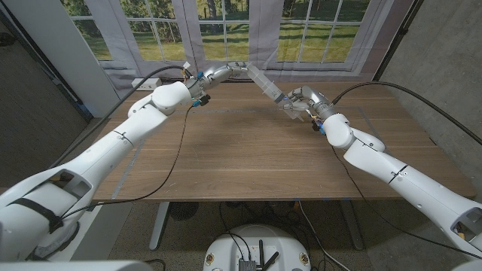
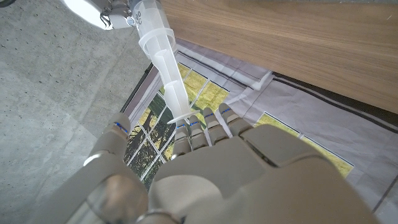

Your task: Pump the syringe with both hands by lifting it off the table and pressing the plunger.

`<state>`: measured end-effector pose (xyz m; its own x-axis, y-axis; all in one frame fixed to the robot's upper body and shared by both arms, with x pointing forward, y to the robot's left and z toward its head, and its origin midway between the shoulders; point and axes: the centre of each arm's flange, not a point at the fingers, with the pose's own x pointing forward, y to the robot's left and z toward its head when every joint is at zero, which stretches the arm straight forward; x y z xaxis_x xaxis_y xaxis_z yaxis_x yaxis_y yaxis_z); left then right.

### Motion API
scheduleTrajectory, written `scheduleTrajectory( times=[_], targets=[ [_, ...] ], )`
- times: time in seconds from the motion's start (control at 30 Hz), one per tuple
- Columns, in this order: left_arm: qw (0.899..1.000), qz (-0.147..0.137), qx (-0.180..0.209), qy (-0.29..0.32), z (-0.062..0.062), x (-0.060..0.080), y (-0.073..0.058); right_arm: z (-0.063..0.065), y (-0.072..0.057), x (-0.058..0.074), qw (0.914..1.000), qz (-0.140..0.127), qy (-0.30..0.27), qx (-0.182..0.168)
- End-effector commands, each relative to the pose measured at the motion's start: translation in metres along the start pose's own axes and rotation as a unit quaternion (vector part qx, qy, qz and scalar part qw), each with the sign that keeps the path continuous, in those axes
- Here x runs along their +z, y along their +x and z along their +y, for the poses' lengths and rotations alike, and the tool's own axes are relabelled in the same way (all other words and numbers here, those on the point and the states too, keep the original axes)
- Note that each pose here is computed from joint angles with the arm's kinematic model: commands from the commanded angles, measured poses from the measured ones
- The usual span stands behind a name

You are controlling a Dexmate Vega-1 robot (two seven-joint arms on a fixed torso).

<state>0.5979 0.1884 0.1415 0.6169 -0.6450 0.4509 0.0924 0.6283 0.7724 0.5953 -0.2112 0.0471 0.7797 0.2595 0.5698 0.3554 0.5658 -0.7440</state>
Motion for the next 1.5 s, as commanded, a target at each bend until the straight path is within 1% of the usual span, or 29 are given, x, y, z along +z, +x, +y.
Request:
scheduleTrajectory(
  times=[0.03,0.53,0.67,0.83,1.03,1.5],
  targets=[
    [1.000,-0.006,-0.011,-0.005,-0.007,0.002,0.004,-0.002,-0.001,0.003,1.0000,-0.007,0.001,-0.002],
    [1.000,-0.009,-0.019,-0.009,-0.011,0.001,0.005,-0.002,0.003,0.007,0.9999,-0.014,0.004,-0.002],
    [1.000,-0.010,-0.021,-0.007,-0.011,0.002,0.005,-0.001,0.004,0.009,0.9998,-0.018,0.005,-0.003],
    [1.000,-0.014,-0.023,-0.003,-0.009,0.004,0.007,0.002,0.005,0.010,0.9998,-0.019,0.009,-0.004],
    [1.000,-0.014,-0.025,-0.005,-0.010,0.004,0.007,0.004,0.005,0.011,0.9997,-0.020,0.012,-0.003],
    [1.000,-0.011,-0.027,-0.001,-0.010,0.004,0.003,0.011,0.008,0.016,0.9995,-0.026,0.018,-0.001]
  ],
)
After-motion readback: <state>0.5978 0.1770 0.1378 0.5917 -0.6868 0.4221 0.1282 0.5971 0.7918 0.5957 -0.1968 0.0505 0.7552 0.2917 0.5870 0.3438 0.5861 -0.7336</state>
